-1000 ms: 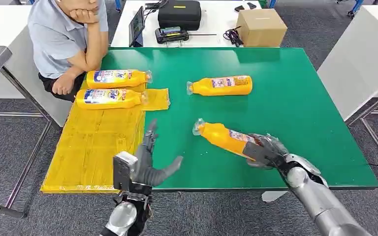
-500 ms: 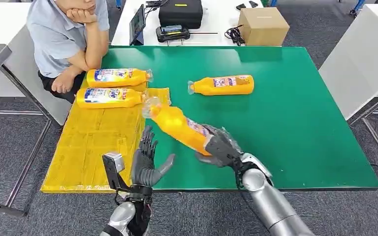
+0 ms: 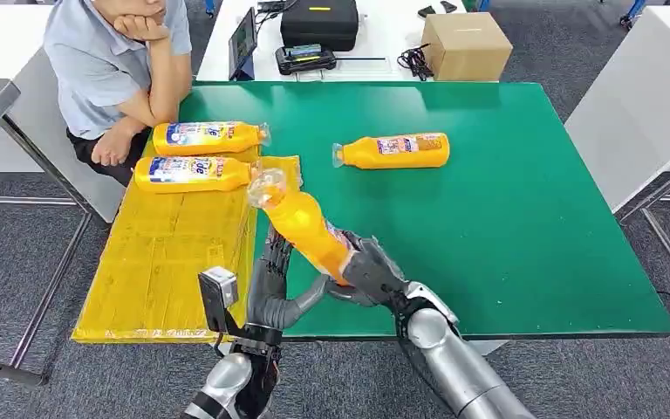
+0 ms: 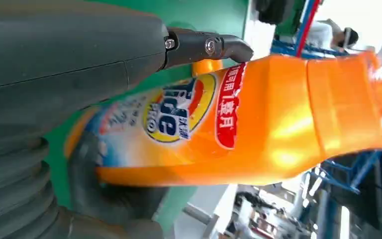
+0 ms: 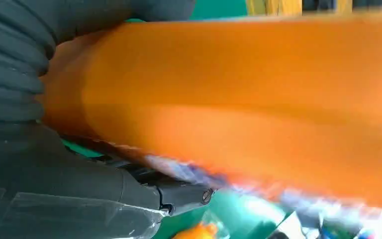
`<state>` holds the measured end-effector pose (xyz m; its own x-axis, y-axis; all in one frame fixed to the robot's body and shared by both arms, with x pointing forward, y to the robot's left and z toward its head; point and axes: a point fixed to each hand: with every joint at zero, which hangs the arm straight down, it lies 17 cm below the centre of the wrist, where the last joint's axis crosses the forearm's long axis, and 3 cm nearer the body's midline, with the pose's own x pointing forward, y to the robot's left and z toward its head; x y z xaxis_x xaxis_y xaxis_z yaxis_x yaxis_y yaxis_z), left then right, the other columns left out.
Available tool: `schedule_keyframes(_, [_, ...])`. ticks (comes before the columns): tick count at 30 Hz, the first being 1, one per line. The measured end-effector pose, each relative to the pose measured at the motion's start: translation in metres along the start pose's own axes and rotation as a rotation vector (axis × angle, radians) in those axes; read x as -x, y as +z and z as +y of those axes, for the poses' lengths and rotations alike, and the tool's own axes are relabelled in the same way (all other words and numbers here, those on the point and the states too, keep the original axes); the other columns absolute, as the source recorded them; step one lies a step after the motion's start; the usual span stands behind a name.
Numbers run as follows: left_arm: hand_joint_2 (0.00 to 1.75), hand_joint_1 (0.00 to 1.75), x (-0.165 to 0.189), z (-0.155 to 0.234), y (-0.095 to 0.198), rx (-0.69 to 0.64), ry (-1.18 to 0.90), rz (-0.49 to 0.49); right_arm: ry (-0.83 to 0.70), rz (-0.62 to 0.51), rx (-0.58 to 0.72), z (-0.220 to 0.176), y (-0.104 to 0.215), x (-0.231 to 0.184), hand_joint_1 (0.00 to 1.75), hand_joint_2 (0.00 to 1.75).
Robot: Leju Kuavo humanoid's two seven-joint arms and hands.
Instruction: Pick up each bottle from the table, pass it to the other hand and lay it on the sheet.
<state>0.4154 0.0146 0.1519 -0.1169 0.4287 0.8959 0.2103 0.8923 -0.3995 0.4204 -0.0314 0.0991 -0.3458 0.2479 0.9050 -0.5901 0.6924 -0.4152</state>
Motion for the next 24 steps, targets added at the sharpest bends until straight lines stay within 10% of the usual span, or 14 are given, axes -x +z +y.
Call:
schedule_keyframes(17, [1.75,0.03,-0.01,0.015,-0.008,-0.033,0.18,0.008,0.027,-0.045,-0.126,0.04,-0.016,-0.015,1.75,1.75])
schedule_keyframes(18, [1.75,1.55,-0.01,0.016,-0.008,-0.035,0.179,0.006,0.029,-0.045,-0.128,0.041,-0.016,-0.015,1.75,1.75])
schedule_keyframes(24, [1.75,1.75,-0.012,0.018,-0.01,-0.041,0.166,-0.011,0.02,-0.057,-0.133,0.041,-0.02,-0.017,1.75,1.75])
